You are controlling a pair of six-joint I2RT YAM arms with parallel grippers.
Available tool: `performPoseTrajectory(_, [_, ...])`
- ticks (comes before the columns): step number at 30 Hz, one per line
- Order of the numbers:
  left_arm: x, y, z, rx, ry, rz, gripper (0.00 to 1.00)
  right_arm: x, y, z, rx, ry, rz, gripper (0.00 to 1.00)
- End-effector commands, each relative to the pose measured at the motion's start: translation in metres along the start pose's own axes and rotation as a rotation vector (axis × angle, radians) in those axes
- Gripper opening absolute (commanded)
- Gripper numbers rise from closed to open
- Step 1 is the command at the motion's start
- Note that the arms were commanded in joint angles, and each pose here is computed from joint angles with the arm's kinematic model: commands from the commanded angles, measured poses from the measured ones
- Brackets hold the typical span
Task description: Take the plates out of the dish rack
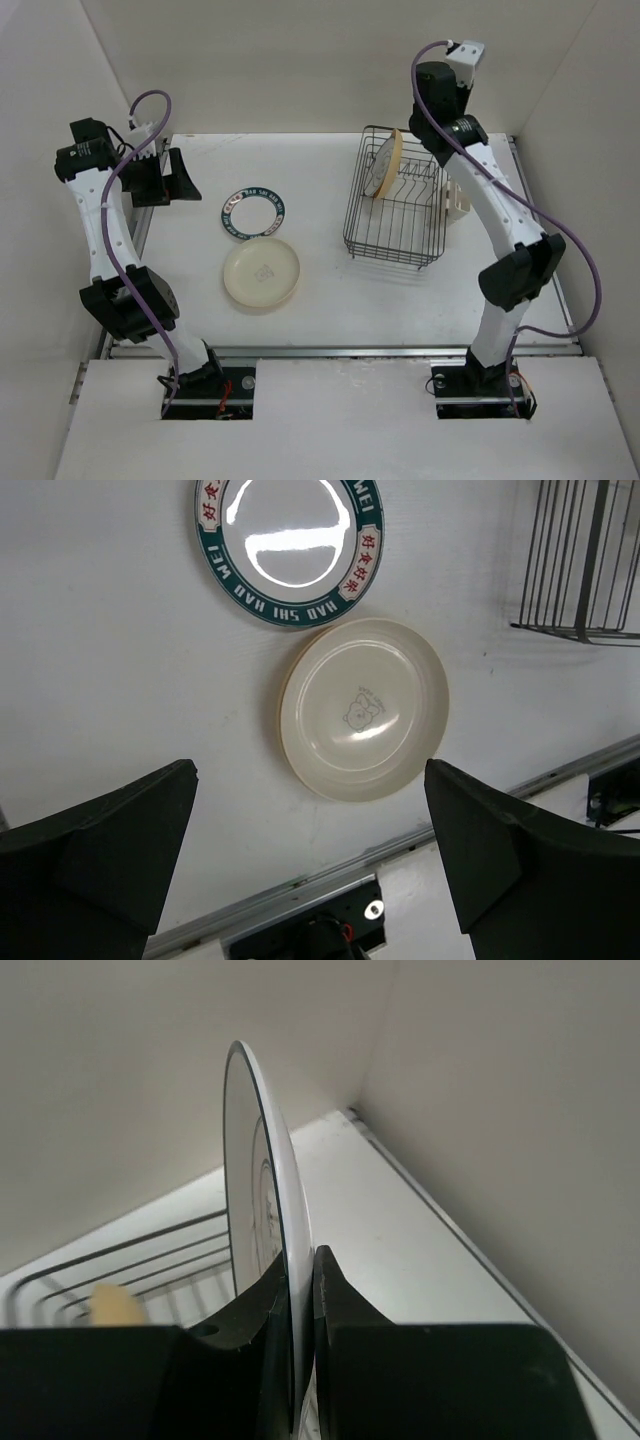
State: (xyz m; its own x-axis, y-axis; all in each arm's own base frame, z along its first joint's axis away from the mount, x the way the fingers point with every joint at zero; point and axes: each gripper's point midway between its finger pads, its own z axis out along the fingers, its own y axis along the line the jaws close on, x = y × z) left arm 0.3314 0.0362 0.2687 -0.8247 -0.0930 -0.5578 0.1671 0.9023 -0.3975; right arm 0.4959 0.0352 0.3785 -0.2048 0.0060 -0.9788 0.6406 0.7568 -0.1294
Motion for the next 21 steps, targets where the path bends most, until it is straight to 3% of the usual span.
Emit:
performPoseTrajectory(1, [-0.007, -0.019, -0.005, 0.062, -0.048, 0.025, 0.95, -0.079, 0.040, -0.083, -0.434, -0.138, 0.193, 0.00])
performPoseTrajectory(3, [-0.011, -0.025, -0.002, 0.111, -0.061, 0.008, 0.91, -0.067, 0.085, -0.116, -0.684, -0.106, 0.171, 0.00])
performPoseTrajectory(4, [-0.011, -0.025, 0.001, 0.124, -0.056, -0.007, 0.89, -0.055, 0.121, -0.156, -0.927, -0.078, 0.130, 0.00])
performPoseTrajectory(6, [-0.014, -0.027, 0.003, 0.148, -0.062, -0.026, 0.87, -0.018, 0.164, -0.194, -1.179, 0.003, 0.069, 0.00])
performPoseTrajectory(7, [-0.014, -0.025, 0.005, 0.150, -0.056, -0.032, 0.87, -0.004, 0.183, -0.236, -1.419, 0.045, 0.050, 0.00])
performPoseTrajectory(8, [-0.014, -0.027, 0.005, 0.159, -0.058, -0.032, 0.87, 0.022, 0.201, -0.247, -1.513, 0.118, 0.030, 0.00])
performPoseTrajectory(11, [-0.011, -0.027, 0.012, 0.168, -0.038, -0.032, 0.87, 0.049, 0.218, -0.305, -1.856, 0.276, 0.063, 0.00])
performPoseTrajectory(13, [-0.006, -0.024, 0.014, 0.161, -0.025, -0.029, 0.90, 0.076, 0.233, -0.323, -1.965, 0.401, 0.083, 0.00])
performPoseTrajectory(14, [0.001, -0.018, 0.019, 0.148, -0.003, -0.031, 0.92, 0.075, 0.233, -0.342, -2.078, 0.401, 0.093, 0.00])
performPoseTrajectory(18, [0.021, -0.006, 0.042, 0.136, 0.084, -0.053, 0.93, 0.101, 0.248, -0.373, -2.219, 0.504, 0.130, 0.00])
performPoseTrajectory(21, [0.040, 0.009, 0.060, 0.119, 0.150, -0.083, 0.88, 0.128, 0.258, -0.385, -2.268, 0.627, 0.144, 0.00])
